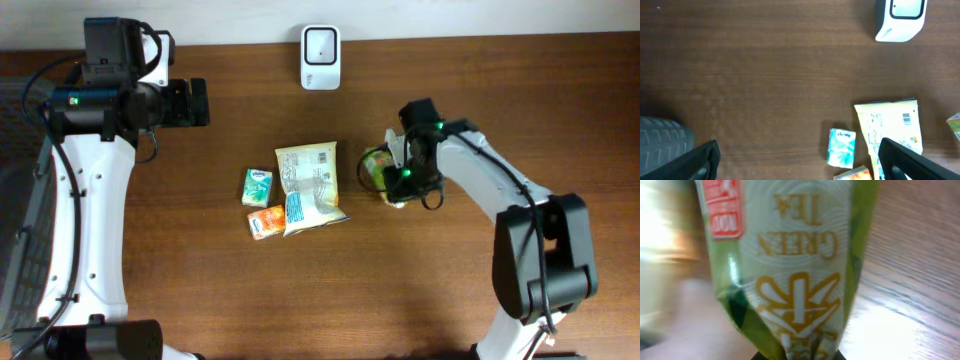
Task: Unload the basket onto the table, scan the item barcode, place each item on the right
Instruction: 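Hold the carton's barcode up to the white scanner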
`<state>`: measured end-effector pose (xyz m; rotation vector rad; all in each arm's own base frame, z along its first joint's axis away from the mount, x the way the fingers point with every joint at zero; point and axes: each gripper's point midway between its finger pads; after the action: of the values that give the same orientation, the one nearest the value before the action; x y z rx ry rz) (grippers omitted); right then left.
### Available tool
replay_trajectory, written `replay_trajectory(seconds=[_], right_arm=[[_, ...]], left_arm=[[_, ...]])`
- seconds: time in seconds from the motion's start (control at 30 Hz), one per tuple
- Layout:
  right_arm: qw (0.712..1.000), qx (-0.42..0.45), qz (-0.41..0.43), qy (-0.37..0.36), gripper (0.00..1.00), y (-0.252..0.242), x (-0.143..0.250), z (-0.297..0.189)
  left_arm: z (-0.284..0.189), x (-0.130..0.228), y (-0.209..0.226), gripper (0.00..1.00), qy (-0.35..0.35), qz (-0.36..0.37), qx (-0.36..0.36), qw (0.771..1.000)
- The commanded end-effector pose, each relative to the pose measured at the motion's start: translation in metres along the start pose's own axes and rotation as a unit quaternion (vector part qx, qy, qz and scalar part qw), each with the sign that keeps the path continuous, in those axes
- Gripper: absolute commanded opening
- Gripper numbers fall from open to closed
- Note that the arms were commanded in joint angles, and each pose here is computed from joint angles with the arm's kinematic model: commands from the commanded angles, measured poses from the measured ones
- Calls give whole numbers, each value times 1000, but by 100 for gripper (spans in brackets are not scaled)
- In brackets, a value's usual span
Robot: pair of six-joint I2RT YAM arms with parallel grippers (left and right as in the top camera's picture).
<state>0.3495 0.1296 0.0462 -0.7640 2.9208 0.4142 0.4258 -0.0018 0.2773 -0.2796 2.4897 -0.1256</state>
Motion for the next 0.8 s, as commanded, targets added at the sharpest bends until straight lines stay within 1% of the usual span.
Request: replay_trajectory(seconds=[0.0, 0.03, 0.07, 0.1, 0.2, 0.27, 0.33, 0.4, 0.43, 0.47, 0.5, 0.53, 0.57, 0.6, 0.63, 0.67, 0.7, 0.77], right_arm=[[967, -190, -83, -149, 4, 66, -54, -74], [945, -257, -87, -181, 4, 79, -58, -90], [934, -289, -82, -195, 4, 84, -59, -99], [911, -341, -77, -219, 4, 91, -62, -117], [857, -439, -75, -261, 4, 105, -64, -152], [849, -452, -74, -264, 4, 108, -64, -157], [852, -447, -73, -261, 4, 107, -64, -155], [889, -395, -40, -228, 4, 95, -63, -136], [918, -341, -13, -201, 4, 84, -66, -129], [946, -268, -6, -184, 4, 72, -71, -133], [962, -211, -1, -175, 4, 64, -76, -139], [979, -88, -3, -184, 4, 47, -93, -164], [980, -36, -7, -195, 4, 42, -102, -176], [975, 41, -11, -217, 4, 35, -118, -196], [956, 159, -15, -245, 4, 18, -140, -212], [933, 241, -33, -267, 4, 8, -162, -217], [903, 318, -61, -282, 4, 2, -189, -216], [868, 385, -117, -290, 4, 1, -222, -205]], left_arm=[[-11, -7, -2, 99, -16, 6, 7, 1000], [-11, -7, -2, 99, -16, 6, 7, 1000], [-11, -7, -2, 99, -16, 6, 7, 1000], [-11, -7, -2, 99, -16, 6, 7, 1000], [-11, -7, -2, 99, -16, 6, 7, 1000], [-11, -7, -2, 99, -16, 6, 7, 1000], [-11, -7, -2, 99, -16, 6, 7, 1000], [-11, -7, -2, 99, -16, 6, 7, 1000], [-11, -7, -2, 99, -16, 6, 7, 1000], [-11, -7, -2, 99, -16, 6, 7, 1000], [-11, -7, -2, 99, -16, 6, 7, 1000], [-11, -7, -2, 99, -17, 6, 7, 1000], [-11, -7, -2, 99, -16, 6, 7, 1000], [-11, -7, -2, 99, -17, 6, 7, 1000], [-11, -7, -2, 99, -16, 6, 7, 1000], [-11, -7, -2, 99, -16, 6, 7, 1000], [-11, -7, -2, 99, -16, 6, 7, 1000], [-11, -7, -2, 99, -16, 6, 7, 1000]])
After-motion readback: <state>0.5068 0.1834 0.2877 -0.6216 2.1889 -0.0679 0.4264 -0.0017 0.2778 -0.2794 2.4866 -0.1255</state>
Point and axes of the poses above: each gripper's point midway between its finger pads, its own z axis out along the fingers, its own y axis along the line the jaws close on, x = y × z, and after that the axes turned 13 degrees about -z, right-handed
